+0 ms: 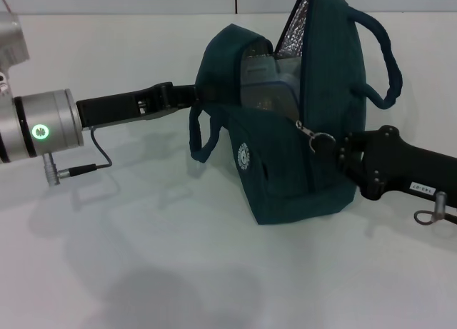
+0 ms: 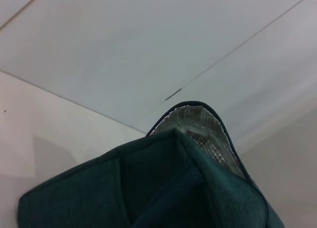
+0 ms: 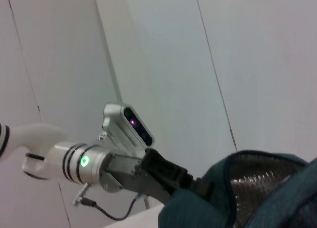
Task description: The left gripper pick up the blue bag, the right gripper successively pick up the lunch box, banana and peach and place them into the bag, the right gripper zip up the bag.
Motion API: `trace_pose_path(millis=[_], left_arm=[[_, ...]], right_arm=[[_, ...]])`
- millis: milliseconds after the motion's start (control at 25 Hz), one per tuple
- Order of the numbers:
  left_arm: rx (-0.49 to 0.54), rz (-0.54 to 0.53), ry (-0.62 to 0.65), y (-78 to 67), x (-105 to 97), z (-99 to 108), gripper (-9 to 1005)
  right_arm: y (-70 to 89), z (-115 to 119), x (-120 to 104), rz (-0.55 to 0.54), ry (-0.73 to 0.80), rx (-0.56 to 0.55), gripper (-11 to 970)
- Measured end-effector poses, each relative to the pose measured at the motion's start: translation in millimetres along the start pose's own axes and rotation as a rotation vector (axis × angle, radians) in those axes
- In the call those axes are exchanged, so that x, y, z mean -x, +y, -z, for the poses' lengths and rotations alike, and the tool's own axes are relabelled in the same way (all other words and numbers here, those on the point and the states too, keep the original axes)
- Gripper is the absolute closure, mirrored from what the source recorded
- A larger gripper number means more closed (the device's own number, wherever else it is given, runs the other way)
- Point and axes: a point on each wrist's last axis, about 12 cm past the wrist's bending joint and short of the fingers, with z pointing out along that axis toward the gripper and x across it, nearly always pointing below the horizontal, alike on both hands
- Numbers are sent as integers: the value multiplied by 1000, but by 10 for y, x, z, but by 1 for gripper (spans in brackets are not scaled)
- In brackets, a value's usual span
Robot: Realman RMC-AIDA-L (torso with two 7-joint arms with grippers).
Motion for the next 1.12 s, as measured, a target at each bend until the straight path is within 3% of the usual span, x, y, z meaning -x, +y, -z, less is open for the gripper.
trace_pose_path(millis=[320, 480, 880, 1120], left_arm=[[-21, -5, 7, -28, 11, -10, 942], [-60, -33, 4, -80, 38, -25, 942], [-215, -187, -32, -258, 36, -28, 747], [-220, -274, -111, -215, -125, 177, 621]], right_arm=[[121, 215, 31, 71, -143, -17, 951], [138, 205, 59, 83, -150, 13, 951], [121, 28, 171, 129, -148, 93, 949], [90, -16, 243, 155, -157, 105, 949]])
